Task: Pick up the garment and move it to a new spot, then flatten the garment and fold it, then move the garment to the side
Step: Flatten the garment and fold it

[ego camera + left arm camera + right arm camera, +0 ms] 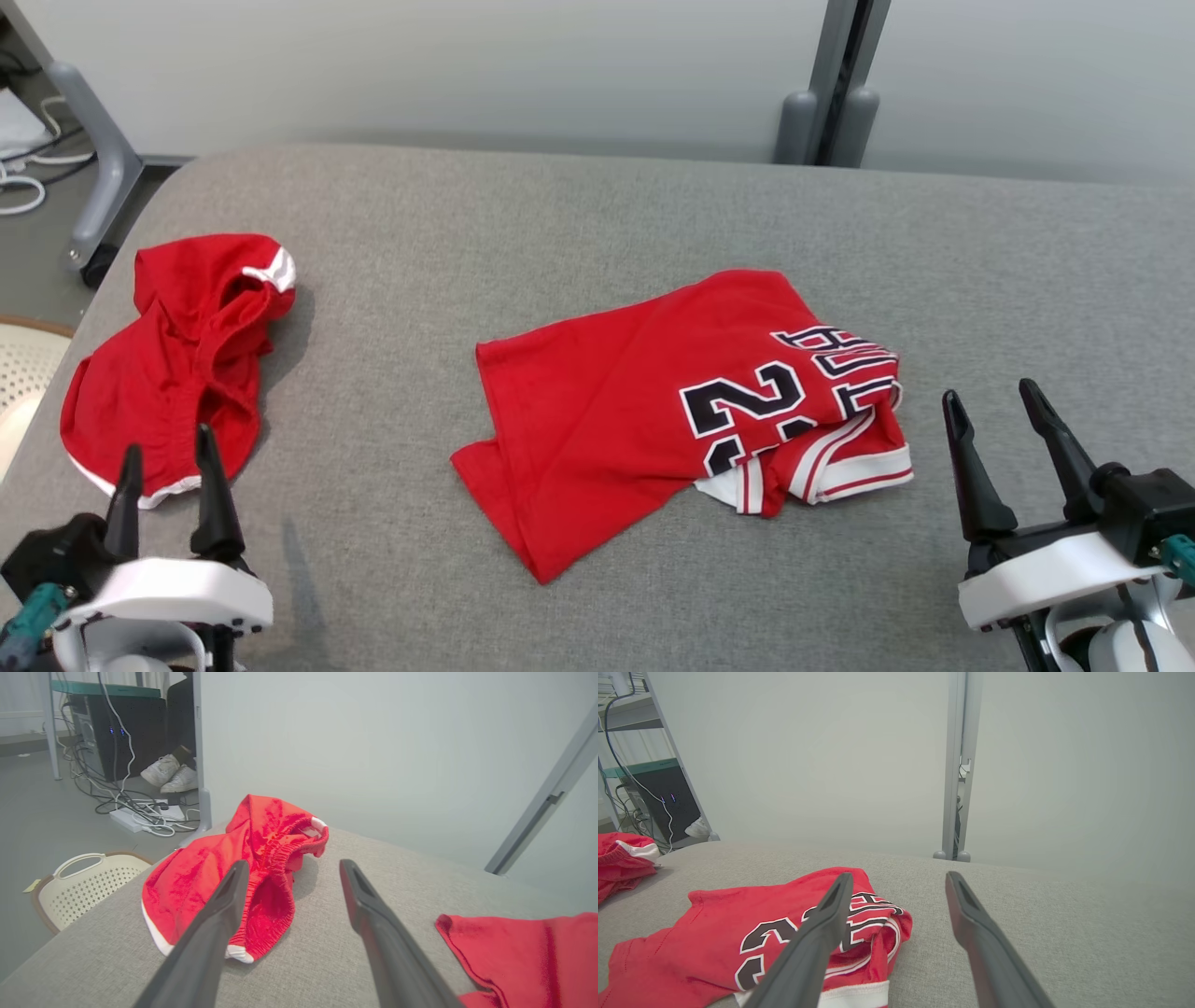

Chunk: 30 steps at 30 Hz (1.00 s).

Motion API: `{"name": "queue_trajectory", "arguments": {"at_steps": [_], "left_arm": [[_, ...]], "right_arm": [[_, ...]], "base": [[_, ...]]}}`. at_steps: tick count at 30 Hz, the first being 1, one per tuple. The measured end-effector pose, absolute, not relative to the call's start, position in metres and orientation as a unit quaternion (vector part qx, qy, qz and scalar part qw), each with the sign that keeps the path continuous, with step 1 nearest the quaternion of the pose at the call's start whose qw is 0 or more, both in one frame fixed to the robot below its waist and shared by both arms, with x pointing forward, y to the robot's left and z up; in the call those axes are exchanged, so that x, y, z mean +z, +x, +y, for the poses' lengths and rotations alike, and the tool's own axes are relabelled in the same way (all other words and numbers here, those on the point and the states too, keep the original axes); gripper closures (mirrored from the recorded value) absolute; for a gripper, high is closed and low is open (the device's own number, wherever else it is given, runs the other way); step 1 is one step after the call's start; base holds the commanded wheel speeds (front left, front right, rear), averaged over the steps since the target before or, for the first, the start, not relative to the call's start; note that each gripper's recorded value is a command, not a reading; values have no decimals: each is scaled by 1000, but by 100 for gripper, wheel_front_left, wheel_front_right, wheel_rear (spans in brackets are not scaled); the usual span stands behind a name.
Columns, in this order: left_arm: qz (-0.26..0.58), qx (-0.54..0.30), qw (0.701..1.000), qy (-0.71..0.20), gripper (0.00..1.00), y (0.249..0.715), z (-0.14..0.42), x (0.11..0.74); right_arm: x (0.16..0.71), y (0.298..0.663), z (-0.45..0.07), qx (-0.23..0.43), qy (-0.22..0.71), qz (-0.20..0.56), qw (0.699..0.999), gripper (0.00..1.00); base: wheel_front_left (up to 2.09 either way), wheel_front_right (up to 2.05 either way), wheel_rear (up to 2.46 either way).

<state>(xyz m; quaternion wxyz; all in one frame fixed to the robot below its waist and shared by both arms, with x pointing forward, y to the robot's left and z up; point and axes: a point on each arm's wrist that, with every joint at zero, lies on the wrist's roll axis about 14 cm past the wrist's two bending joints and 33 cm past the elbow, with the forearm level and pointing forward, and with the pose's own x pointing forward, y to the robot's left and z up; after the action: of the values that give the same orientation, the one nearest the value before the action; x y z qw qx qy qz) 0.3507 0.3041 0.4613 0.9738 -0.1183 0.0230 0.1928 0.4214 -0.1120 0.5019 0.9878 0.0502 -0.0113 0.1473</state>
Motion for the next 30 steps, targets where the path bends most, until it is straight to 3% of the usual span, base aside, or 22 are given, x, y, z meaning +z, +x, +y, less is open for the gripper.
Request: {"name": "queue_trajectory", "arguments": {"at_steps": [19,30], "left_arm": [[46,48,993,-99,0,334,201,488],[37,10,998,-57,0,346,179,494]], "right_arm": [[512,369,-166,67,44,-20,997,0],[514,351,-187,39,34,-18,999,0]], "base": [[0,0,0],[0,0,0]]}}
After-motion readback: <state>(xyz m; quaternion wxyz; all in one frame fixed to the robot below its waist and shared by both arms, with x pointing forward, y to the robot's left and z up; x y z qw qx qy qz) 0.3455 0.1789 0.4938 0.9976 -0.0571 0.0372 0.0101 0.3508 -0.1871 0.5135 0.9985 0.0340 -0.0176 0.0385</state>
